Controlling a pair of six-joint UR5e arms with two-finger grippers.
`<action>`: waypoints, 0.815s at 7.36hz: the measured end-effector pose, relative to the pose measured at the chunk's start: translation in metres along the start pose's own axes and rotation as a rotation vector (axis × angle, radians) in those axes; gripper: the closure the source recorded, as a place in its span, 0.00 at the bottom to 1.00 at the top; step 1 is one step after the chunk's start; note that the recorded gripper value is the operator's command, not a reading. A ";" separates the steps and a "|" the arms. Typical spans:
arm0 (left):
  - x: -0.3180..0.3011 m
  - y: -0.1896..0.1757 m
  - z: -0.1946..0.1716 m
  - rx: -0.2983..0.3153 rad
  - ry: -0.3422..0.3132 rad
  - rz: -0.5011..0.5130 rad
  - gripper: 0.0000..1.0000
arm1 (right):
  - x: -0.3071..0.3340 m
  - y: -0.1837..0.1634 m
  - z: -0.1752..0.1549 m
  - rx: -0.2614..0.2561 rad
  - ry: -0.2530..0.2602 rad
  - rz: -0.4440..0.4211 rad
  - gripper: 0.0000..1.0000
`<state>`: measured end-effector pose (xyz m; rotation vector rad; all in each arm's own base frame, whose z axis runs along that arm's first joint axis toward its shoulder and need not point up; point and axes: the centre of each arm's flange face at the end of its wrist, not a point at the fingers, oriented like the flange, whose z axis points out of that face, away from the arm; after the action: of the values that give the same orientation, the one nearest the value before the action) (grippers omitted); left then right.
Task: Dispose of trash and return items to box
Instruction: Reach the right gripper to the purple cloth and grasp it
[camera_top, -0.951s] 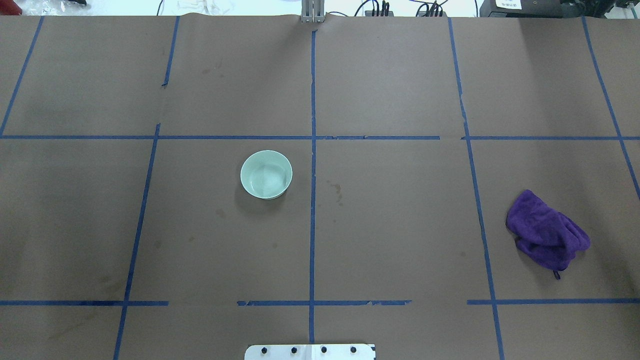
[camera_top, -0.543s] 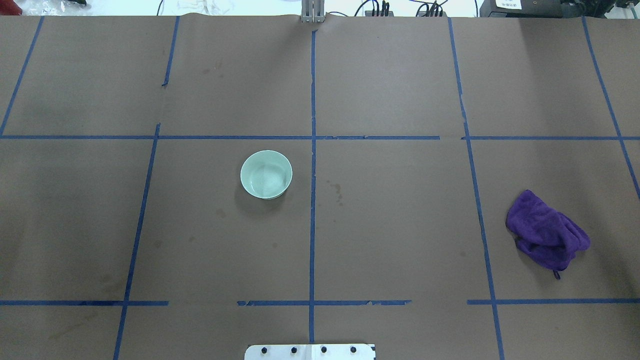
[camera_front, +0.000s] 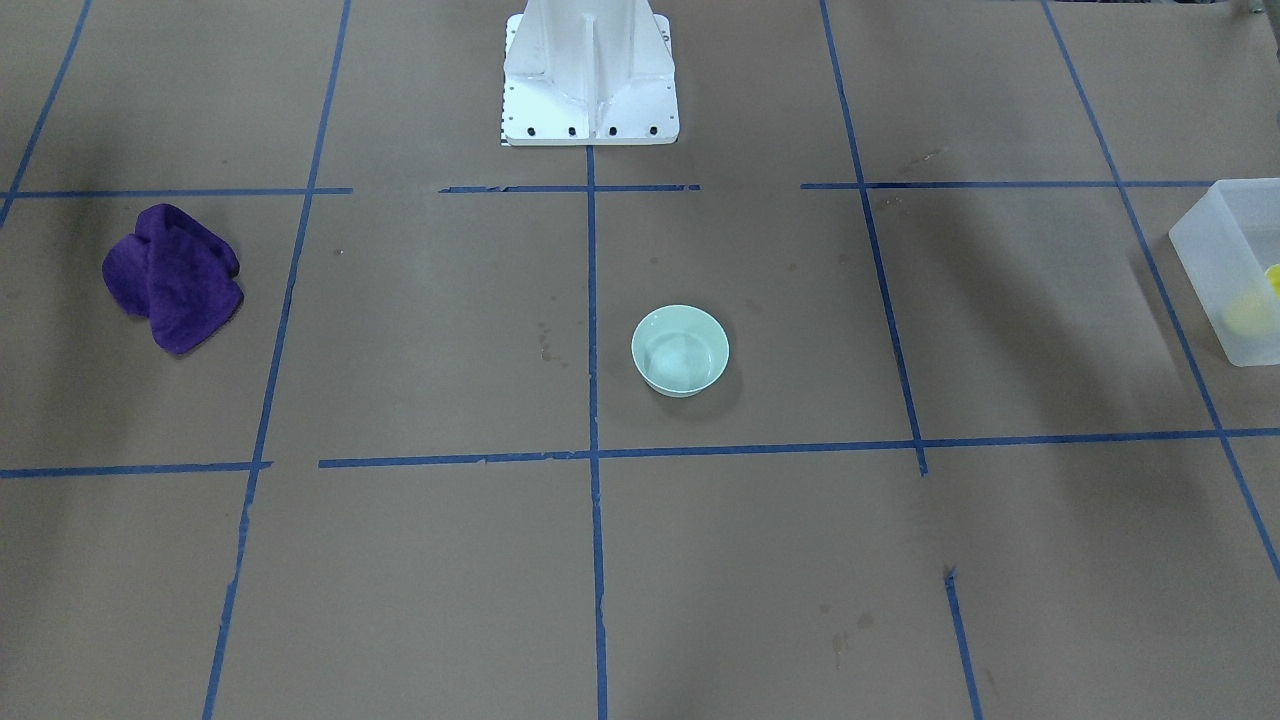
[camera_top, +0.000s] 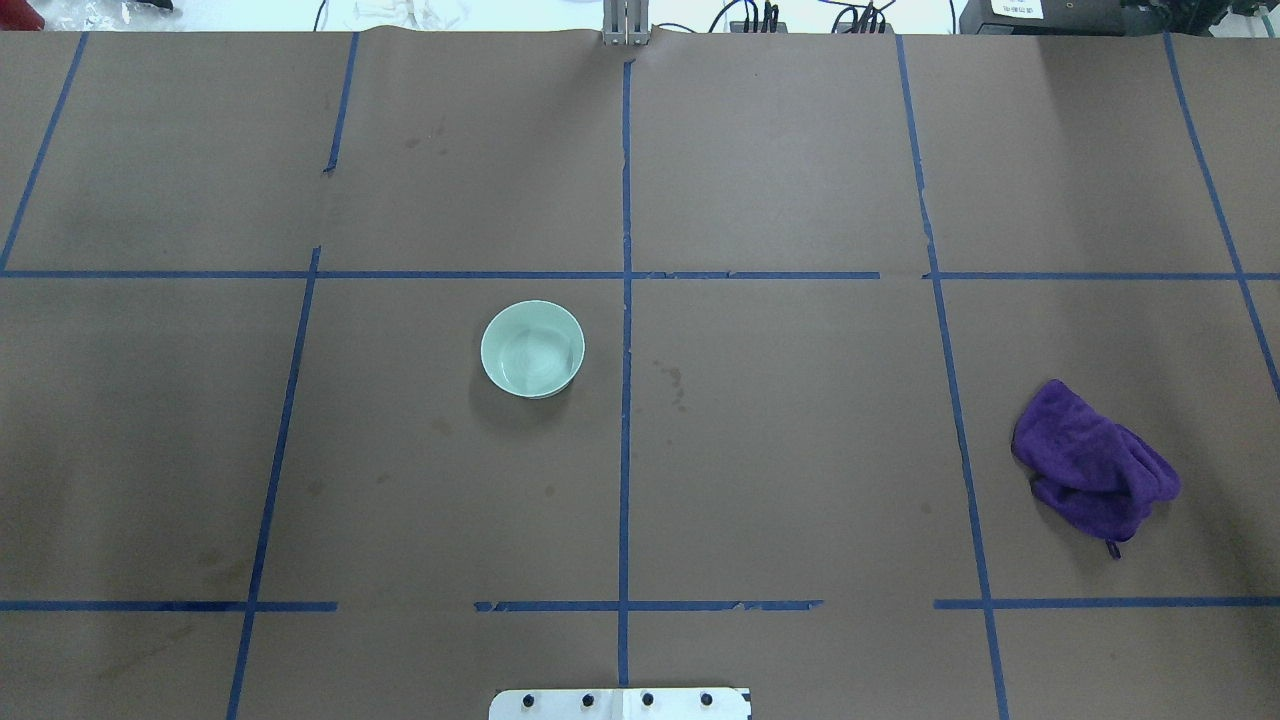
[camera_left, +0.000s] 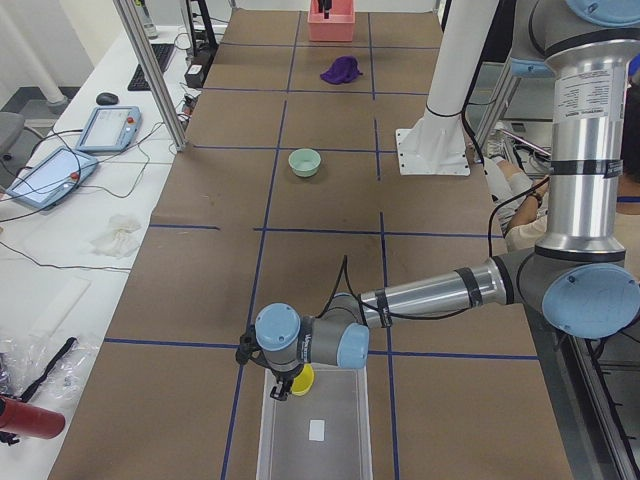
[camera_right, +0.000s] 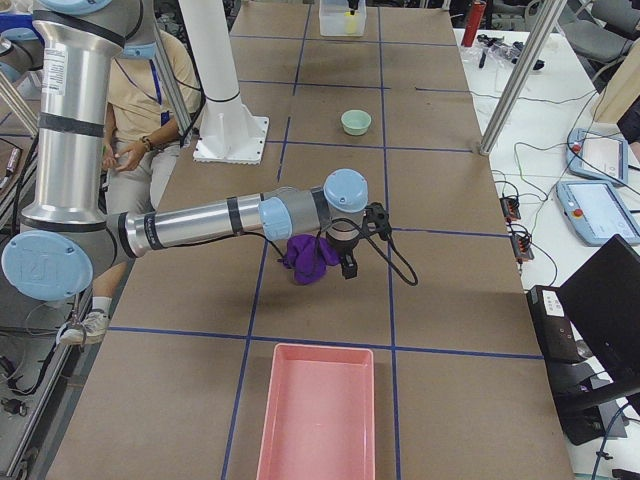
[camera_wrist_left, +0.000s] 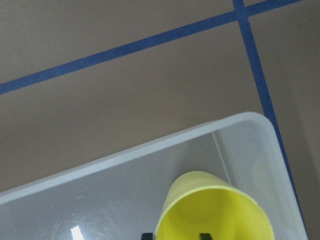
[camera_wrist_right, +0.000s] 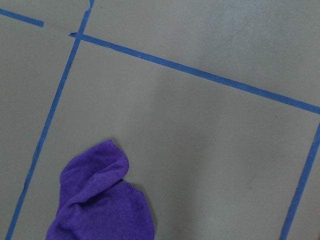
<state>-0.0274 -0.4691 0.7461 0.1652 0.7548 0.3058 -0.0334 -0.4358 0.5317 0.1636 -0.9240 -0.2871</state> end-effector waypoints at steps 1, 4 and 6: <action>0.014 -0.012 -0.025 0.049 -0.011 0.031 0.27 | -0.015 -0.004 0.008 0.005 -0.024 0.032 0.00; 0.071 -0.052 -0.127 0.148 -0.033 -0.037 0.23 | -0.073 0.002 0.055 0.019 -0.078 0.204 0.00; 0.117 -0.075 -0.163 0.190 -0.017 -0.144 0.20 | -0.098 0.032 0.097 -0.004 -0.056 0.320 0.00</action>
<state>-0.0448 -0.4953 0.5339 0.2911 0.7746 0.0954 -0.1620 -0.3766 0.5230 0.0020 -0.9894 0.0029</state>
